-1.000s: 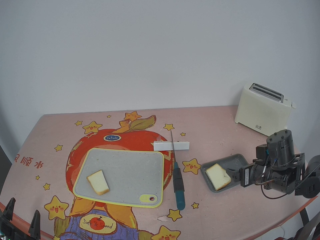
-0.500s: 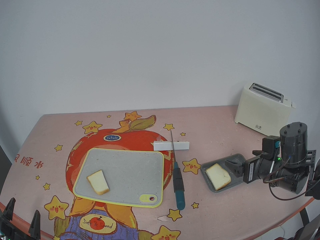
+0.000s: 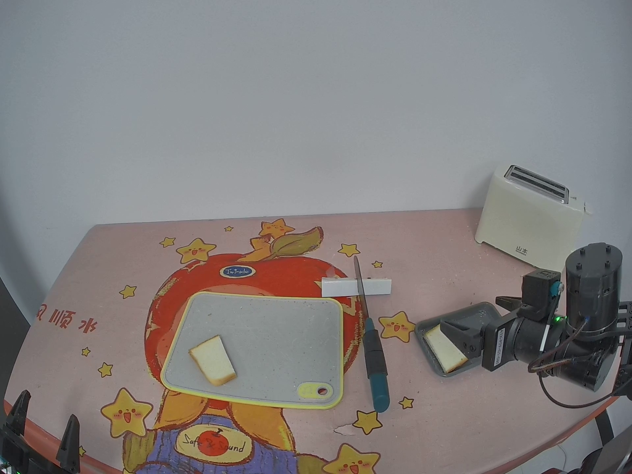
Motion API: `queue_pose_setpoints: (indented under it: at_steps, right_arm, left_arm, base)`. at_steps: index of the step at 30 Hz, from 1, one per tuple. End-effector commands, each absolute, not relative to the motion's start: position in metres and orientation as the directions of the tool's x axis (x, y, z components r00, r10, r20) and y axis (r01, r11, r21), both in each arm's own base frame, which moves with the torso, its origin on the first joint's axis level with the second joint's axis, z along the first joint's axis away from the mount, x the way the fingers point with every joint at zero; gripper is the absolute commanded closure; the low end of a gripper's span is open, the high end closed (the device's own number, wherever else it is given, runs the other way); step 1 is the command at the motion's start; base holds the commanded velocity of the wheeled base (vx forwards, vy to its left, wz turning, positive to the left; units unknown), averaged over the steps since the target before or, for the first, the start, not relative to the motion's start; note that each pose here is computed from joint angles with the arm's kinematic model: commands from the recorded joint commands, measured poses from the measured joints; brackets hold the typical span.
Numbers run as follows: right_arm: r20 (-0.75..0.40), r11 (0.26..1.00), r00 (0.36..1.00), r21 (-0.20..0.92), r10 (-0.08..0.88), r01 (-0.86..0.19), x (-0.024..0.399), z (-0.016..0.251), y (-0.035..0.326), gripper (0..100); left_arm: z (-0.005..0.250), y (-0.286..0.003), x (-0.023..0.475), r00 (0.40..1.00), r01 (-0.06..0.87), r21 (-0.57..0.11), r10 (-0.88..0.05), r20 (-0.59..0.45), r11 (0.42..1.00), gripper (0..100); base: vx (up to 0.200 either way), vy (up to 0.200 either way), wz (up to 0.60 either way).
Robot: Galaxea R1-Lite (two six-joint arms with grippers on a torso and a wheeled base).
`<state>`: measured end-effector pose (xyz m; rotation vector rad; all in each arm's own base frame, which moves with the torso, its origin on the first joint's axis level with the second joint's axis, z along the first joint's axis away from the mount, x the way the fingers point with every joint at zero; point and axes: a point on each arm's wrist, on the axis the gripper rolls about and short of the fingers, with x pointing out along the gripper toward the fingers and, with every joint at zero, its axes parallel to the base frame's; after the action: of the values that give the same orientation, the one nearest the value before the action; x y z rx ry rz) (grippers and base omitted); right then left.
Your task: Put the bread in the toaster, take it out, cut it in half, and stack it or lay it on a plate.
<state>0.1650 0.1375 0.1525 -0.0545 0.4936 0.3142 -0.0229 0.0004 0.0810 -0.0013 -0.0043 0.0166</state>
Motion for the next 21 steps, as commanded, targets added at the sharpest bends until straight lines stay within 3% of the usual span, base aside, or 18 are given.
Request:
queue_pose_setpoints:
  at_steps: [1, 14, 21]
  right_arm:
    - [-0.464, 0.943, 0.831, 0.029, 0.307, -0.332, 0.1591, 0.155, 0.1389, 0]
    - [-0.464, 0.932, 0.822, 0.027, 0.331, -0.36, 0.1538, 0.1549, 0.1427, 0]
    - [-0.461, 0.924, 0.816, 0.028, 0.35, -0.38, 0.15, 0.1554, 0.1453, 0]
  left_arm:
    - [0.0759, 0.0004, -0.0223, 1.0, -0.018, -0.001, 0.018, -0.003, 1.0, 0]
    - [0.0759, 0.0004, -0.0223, 1.0, -0.017, -0.003, 0.017, -0.003, 1.0, 0]
    - [0.0759, 0.0004, -0.0223, 1.0, -0.018, -0.001, 0.018, -0.003, 1.0, 0]
  base:
    - [0.0, 0.2, 0.0]
    - [0.0, 0.015, 0.0]
    - [0.0, 0.171, 0.0]
